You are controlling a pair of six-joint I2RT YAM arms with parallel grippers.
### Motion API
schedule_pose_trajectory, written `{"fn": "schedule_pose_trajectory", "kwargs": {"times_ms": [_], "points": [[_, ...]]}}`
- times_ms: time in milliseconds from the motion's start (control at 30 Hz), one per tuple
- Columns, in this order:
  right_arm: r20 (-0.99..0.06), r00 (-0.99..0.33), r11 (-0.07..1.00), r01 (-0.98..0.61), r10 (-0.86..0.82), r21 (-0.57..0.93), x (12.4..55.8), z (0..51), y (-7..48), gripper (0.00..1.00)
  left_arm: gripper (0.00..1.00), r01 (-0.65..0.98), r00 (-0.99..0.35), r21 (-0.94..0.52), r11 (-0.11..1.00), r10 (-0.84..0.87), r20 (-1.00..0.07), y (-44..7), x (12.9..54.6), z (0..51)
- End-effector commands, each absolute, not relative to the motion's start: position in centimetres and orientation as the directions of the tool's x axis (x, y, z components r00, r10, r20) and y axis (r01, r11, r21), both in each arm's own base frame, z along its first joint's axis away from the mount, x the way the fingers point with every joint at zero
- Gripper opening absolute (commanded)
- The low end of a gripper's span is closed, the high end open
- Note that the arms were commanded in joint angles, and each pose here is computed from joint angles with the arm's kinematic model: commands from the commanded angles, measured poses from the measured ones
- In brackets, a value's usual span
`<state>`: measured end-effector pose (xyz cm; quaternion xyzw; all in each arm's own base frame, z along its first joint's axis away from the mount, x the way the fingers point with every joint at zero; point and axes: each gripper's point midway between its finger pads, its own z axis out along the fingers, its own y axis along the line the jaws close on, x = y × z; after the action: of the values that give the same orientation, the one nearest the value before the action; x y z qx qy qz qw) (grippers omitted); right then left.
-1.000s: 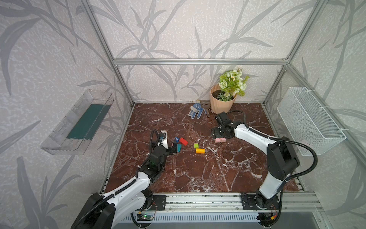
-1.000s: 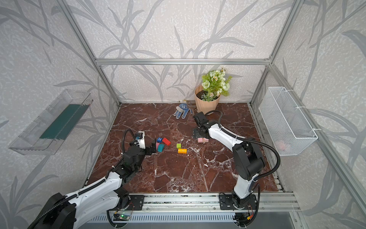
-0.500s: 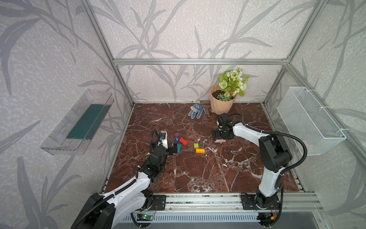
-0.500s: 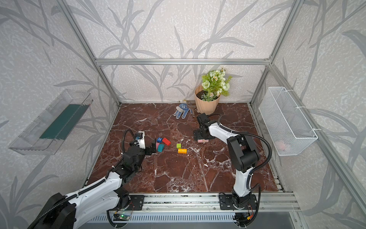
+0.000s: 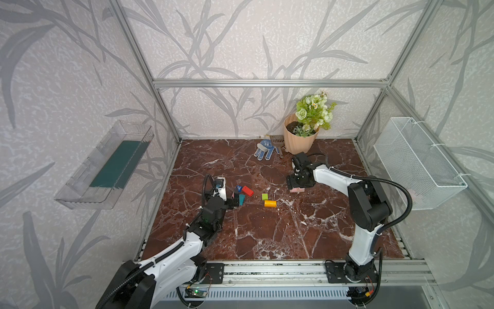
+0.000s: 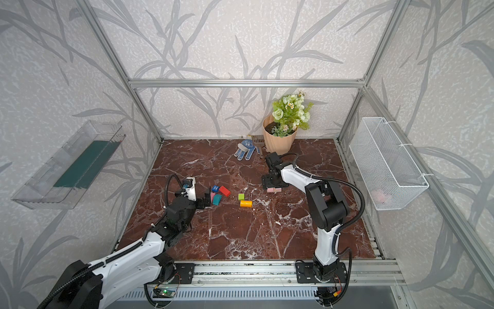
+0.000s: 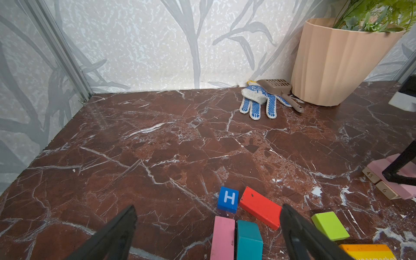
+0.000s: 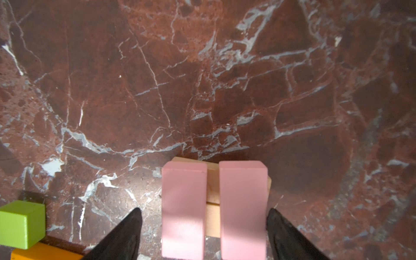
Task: Build the wood block tower
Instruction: 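Press the two pink bars together with the right gripper fingers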
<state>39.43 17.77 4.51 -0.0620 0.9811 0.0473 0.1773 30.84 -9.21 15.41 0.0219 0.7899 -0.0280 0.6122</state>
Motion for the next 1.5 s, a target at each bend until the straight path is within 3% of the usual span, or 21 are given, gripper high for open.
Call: {"fn": "schedule_pose_trajectory", "kwargs": {"times_ms": [0, 1033, 1467], "points": [[-0.332, -0.937, 0.991, -0.126, -0.105, 0.043, 39.55, 4.05, 17.42, 0.84, 0.99, 0.067, -0.240, -0.031, 0.997, -0.014, -0.971, -9.21, 30.69, 15.44], [-0.340, -0.939, 0.997, -0.065, -0.046, 0.043, 39.86, 4.31, 17.05, 0.64, 0.99, 0.068, -0.236, -0.034, 0.997, -0.017, -0.972, -9.20, 30.67, 15.53], [-0.338, -0.941, 0.998, -0.049, -0.031, 0.044, 39.70, 4.53, 16.90, 0.64, 0.99, 0.068, -0.237, -0.032, 0.997, -0.015, -0.971, -9.17, 30.64, 15.47]]}}
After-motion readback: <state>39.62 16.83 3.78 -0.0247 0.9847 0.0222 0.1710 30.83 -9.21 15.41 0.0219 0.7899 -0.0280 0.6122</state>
